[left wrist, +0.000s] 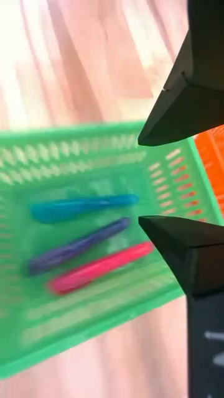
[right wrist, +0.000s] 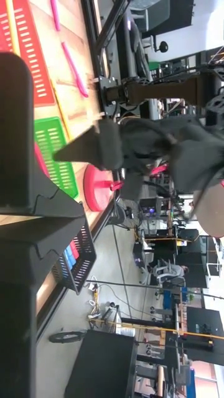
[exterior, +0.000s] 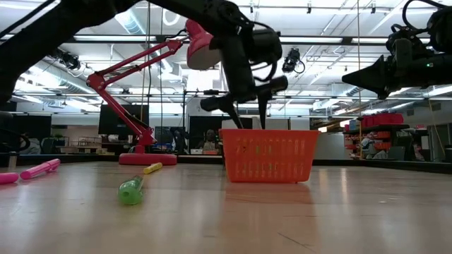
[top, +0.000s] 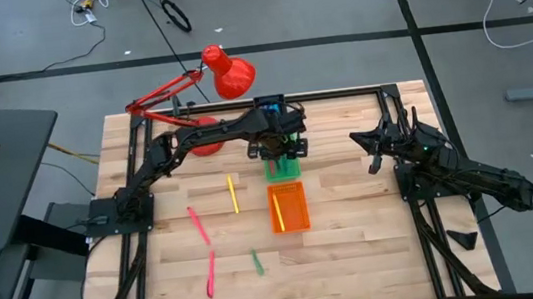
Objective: Pick & Place Markers
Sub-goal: Put the green marker into the green bin
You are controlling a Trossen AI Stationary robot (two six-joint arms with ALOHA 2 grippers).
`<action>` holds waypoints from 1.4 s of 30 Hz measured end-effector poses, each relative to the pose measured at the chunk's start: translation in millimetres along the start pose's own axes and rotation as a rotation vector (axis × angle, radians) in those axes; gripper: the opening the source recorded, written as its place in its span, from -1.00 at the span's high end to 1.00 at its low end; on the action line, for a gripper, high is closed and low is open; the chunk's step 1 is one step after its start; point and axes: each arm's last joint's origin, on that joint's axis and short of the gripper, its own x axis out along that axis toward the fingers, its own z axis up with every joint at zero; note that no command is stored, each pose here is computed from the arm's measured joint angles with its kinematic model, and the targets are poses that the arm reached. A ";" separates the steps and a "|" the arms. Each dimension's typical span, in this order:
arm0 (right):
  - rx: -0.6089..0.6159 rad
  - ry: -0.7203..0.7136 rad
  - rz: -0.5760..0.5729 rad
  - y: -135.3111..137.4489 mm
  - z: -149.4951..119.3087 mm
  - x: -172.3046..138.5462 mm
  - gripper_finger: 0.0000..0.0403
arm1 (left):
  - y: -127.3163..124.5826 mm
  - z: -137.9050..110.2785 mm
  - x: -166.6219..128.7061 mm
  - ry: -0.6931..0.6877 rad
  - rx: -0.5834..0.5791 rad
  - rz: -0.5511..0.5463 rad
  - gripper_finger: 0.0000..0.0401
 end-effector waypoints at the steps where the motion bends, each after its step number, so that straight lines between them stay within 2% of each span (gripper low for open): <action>1: 0.000 0.000 0.000 0.0 0.0 0.0 0.95 | -0.7 0.7 -5.9 -0.021 0.035 -0.009 -0.01; 8: 0.000 0.000 0.000 0.0 0.0 0.0 0.95 | -1.6 0.1 -29.1 -0.060 0.345 -0.032 -0.01; 18: 0.000 0.000 0.000 0.0 0.0 0.0 0.95 | -0.2 -11.6 -63.6 -0.057 0.898 -0.056 -0.01; 32: 0.000 0.000 0.000 0.0 0.0 0.0 0.95 | 3.0 -62.2 -115.6 -0.030 1.789 -0.059 -0.01; 34: 0.000 0.000 0.000 0.0 0.0 0.0 0.95 | 3.9 -70.8 -119.7 -0.007 1.882 -0.071 -0.01; 39: 0.000 0.000 0.000 0.0 0.0 0.0 0.95 | 5.9 -93.3 -125.8 0.085 2.114 -0.179 -0.01; 42: 0.000 0.000 0.000 0.0 0.0 0.0 0.95 | 7.5 -105.1 -126.4 0.143 2.217 -0.216 -0.01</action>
